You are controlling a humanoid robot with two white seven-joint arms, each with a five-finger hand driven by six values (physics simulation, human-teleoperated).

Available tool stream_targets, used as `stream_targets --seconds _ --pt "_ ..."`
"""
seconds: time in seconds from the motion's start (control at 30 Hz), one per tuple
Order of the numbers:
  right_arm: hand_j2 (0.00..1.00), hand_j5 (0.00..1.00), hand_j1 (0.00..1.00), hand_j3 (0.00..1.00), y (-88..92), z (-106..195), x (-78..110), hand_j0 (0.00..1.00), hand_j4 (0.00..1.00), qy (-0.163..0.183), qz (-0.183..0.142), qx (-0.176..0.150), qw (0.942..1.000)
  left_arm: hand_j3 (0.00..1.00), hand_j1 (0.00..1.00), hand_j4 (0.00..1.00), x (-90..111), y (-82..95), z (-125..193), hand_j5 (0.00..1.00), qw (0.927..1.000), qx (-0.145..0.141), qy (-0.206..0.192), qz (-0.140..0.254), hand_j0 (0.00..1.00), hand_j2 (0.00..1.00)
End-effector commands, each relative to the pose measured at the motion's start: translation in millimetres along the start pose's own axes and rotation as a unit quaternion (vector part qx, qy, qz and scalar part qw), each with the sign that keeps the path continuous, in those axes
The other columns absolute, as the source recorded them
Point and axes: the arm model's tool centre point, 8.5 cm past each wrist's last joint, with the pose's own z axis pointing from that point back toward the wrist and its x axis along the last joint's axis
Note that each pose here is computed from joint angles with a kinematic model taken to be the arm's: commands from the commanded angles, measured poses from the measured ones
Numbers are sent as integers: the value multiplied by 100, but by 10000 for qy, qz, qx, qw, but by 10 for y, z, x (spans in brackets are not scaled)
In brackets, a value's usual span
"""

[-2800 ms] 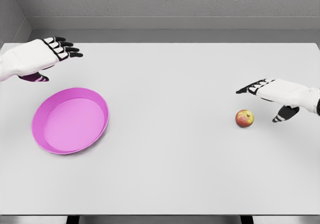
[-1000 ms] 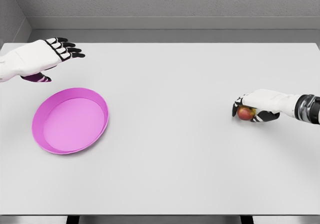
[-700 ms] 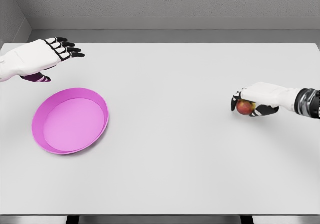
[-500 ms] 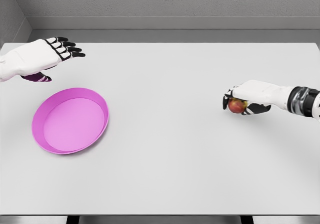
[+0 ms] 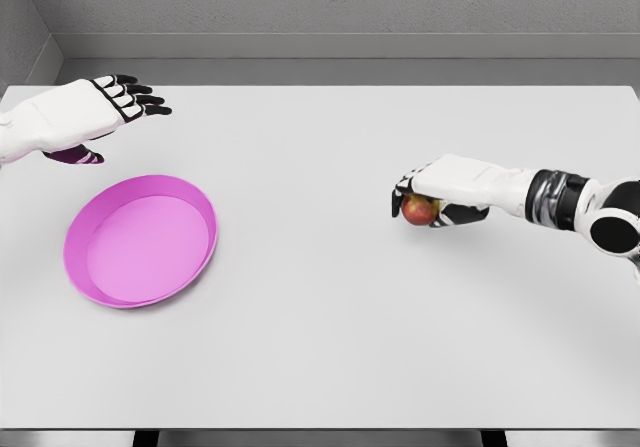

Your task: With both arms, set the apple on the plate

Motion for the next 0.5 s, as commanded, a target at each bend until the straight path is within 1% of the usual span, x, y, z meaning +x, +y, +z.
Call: stream_targets --seconds 0.0,0.2,0.33,0.43,0.47 --pt "53 53 53 53 -9 -92 87 53 53 -160 -43 -60 9998 100 100 100 -7 5 7 100 10000 18 10 21 100 100" --pt "53 53 53 53 -10 -294 284 53 53 -486 -102 -117 9987 100 100 100 -7 4 7 100 10000 14 11 15 100 100" --pt "53 53 53 53 -7 -486 493 53 53 -794 -85 -84 9968 100 100 100 -7 4 7 100 10000 10 11 8 100 100" --pt "53 53 53 53 -26 -550 571 53 53 -910 -83 -110 9958 100 100 100 0 7 0 100 10000 22 -1 15 100 100" --pt "53 53 53 53 -18 -573 592 53 53 -934 -65 -72 9956 100 100 100 0 7 0 100 10000 22 -1 15 100 100"
